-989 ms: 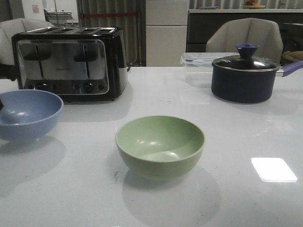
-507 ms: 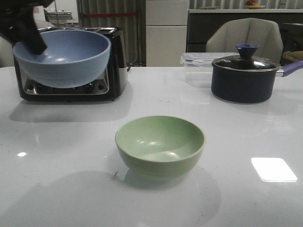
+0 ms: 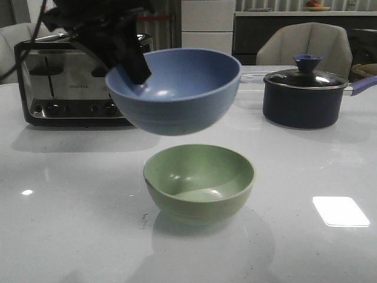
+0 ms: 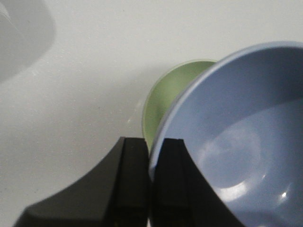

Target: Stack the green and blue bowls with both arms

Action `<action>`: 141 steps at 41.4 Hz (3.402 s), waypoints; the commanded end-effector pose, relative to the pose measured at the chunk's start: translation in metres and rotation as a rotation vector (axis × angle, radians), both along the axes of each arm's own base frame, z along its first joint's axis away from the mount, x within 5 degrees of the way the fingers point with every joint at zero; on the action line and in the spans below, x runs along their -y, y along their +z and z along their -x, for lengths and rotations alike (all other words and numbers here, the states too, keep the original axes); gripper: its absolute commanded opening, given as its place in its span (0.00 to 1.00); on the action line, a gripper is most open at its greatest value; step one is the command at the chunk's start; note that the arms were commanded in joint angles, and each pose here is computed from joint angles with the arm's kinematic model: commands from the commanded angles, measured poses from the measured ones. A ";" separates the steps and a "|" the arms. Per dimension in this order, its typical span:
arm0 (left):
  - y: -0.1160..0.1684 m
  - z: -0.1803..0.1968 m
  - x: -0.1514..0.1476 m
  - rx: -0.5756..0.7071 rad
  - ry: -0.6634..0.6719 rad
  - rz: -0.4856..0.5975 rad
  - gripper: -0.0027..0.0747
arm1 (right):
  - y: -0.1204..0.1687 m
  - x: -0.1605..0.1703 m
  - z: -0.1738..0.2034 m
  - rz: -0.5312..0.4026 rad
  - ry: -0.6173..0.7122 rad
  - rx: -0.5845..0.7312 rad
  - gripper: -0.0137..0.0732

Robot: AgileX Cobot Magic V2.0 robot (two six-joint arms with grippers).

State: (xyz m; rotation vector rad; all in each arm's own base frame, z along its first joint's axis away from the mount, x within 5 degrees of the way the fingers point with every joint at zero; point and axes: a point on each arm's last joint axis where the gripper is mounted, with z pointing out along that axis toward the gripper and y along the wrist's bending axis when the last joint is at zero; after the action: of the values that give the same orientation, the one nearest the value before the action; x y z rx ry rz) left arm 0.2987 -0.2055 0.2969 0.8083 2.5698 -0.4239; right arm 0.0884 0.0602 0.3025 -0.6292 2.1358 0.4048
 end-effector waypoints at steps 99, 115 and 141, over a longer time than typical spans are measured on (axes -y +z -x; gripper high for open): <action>0.043 0.173 -0.123 0.426 0.073 0.084 0.62 | 0.014 -0.001 -0.004 -0.044 -0.006 0.088 0.75; 0.033 0.201 -0.142 0.504 0.085 0.134 0.62 | 0.014 -0.001 -0.003 -0.041 -0.004 0.082 0.75; 0.034 0.201 -0.142 0.511 0.086 0.140 0.39 | 0.014 -0.001 -0.003 -0.041 -0.004 0.082 0.42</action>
State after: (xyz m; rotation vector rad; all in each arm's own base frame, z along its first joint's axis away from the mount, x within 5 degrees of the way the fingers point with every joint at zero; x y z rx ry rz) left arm 0.0953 -0.0617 0.3165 0.6918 2.1624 -0.2829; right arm 0.0884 0.0602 0.3025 -0.6292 2.1358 0.4048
